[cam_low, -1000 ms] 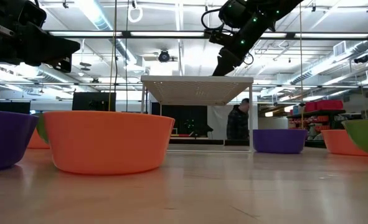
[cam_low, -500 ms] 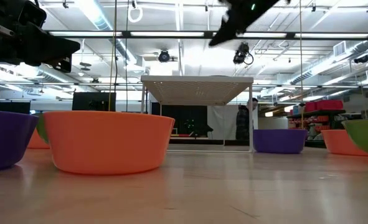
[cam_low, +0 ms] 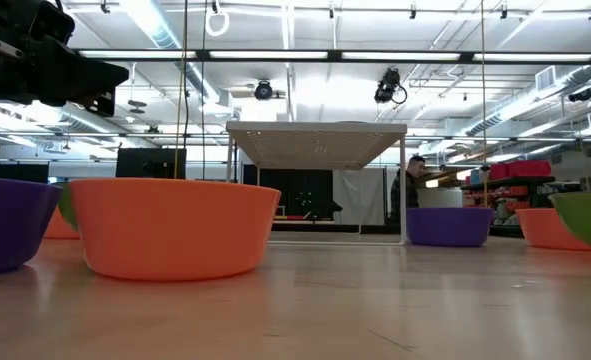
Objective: Pick & Place Mini bowls
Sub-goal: Put the middle orange bowl on the shelf
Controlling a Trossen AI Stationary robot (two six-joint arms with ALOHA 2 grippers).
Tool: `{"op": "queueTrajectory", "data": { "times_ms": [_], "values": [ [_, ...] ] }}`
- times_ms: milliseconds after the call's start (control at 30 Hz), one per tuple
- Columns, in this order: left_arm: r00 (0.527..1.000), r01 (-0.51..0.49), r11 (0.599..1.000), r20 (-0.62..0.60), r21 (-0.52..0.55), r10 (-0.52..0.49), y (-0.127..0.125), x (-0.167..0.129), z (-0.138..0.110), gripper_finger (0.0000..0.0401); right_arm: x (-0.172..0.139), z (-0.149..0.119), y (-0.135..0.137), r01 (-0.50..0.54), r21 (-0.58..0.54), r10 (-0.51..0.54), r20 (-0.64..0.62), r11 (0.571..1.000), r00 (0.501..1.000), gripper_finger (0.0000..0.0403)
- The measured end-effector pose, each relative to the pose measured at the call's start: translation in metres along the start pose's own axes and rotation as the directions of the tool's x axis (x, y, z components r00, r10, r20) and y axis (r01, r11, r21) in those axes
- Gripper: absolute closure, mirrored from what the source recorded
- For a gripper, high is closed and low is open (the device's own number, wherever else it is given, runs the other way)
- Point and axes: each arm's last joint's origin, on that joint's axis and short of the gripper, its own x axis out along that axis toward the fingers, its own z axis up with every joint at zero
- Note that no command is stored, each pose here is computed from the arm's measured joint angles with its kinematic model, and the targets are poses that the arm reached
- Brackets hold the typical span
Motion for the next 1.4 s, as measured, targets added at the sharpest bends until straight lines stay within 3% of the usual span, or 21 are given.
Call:
{"op": "queueTrajectory", "data": {
  "times_ms": [133,433,667,833,1000,1200,1300,1400],
  "values": [
    [1.0,0.0,1.0,0.0,0.0,0.0,0.0,0.0,0.0,0.0396,0.047,-0.017,0.028,-0.035,0.016,0.034,0.053,0.999,0.998,0.0188],
    [1.0,0.0,1.0,0.0,0.0,0.0,0.0,0.0,0.0,0.0396,0.116,-0.031,0.038,-0.029,0.082,0.043,-0.171,0.996,0.984,0.0188],
    [1.0,0.0,1.0,0.0,0.0,0.0,0.0,0.0,0.0,0.0396,0.142,-0.042,0.023,0.065,0.127,-0.021,-0.32,0.99,0.947,0.0188],
    [1.0,0.0,1.0,0.001,0.0,0.0,0.0,0.0,0.0,0.0396,0.142,-0.051,0.014,0.111,0.182,-0.034,-0.382,0.977,0.923,0.0194],
    [1.0,0.001,1.0,0.0,0.0,-0.001,0.0,0.0,0.0,0.0396,0.141,-0.055,0.01,0.122,0.182,-0.036,-0.416,0.976,0.909,0.0237],
    [1.0,0.001,1.0,0.0,0.0,-0.001,0.0,0.0,0.0,0.0396,0.141,-0.055,0.013,0.096,0.162,-0.02,-0.414,0.982,0.91,0.0336],
    [1.0,0.001,1.0,0.0,0.0,-0.001,0.0,0.0,0.0,0.0396,0.14,-0.053,0.019,0.024,0.15,0.04,-0.408,0.988,0.912,0.0387],
    [1.0,0.0,1.0,0.0,0.0,0.0,0.0,0.0,0.0,0.0396,0.129,-0.04,0.026,-0.05,0.157,0.107,-0.378,0.986,0.92,0.0387]
  ]
}}
